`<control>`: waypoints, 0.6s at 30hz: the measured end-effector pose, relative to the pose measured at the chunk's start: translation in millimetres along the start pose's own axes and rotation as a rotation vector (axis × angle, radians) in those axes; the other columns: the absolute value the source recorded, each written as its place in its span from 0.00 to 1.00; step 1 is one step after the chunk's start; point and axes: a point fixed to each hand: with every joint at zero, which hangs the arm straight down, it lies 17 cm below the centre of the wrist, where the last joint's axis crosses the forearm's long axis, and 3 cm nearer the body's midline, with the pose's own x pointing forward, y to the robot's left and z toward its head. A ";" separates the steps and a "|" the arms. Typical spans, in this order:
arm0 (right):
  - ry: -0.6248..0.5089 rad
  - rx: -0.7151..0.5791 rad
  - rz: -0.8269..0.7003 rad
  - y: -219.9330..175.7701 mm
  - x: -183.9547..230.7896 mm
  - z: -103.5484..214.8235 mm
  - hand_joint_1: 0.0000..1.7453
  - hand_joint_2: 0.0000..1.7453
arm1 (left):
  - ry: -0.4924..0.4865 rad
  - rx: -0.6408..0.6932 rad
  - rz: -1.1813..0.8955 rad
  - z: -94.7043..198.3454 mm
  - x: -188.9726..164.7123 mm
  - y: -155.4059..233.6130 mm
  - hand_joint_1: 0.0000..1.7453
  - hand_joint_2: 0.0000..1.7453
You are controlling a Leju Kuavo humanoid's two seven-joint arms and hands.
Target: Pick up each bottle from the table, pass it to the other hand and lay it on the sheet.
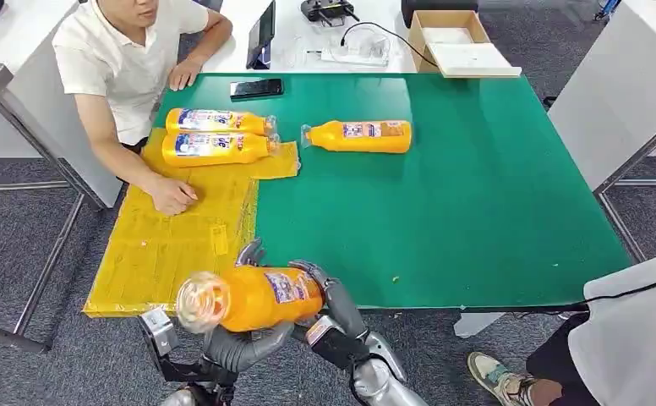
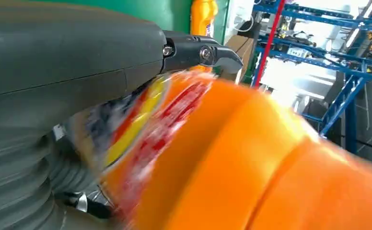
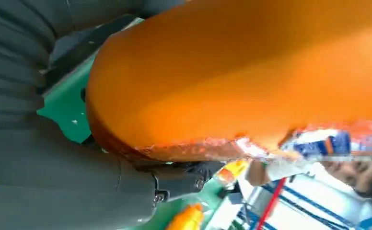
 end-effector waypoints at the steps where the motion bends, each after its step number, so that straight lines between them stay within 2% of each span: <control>1: 0.006 0.012 -0.006 3.5 -1.6 0.9 1.00 1.00 | 0.001 0.000 0.001 -0.3 -0.1 0.2 1.00 1.00; 8: 0.022 0.058 -0.025 17.2 -7.6 5.8 1.00 1.00 | 0.017 -0.005 0.011 -1.0 -5.0 1.3 1.00 1.00; 9: 0.023 0.063 -0.027 18.3 -8.1 6.3 0.79 1.00 | 0.019 -0.006 0.012 -1.1 -5.8 1.6 1.00 1.00; 10: 0.024 0.069 -0.030 19.9 -8.1 6.7 0.05 1.00 | 0.022 -0.006 0.018 -1.0 -6.5 1.9 1.00 1.00; 11: 0.024 0.077 -0.037 21.9 -8.0 7.2 0.00 1.00 | 0.023 -0.009 0.028 -0.9 -6.7 1.9 1.00 1.00; 18: 0.003 0.175 -0.089 45.0 0.0 12.6 0.00 1.00 | 0.018 -0.051 0.068 0.1 -4.3 -3.0 1.00 1.00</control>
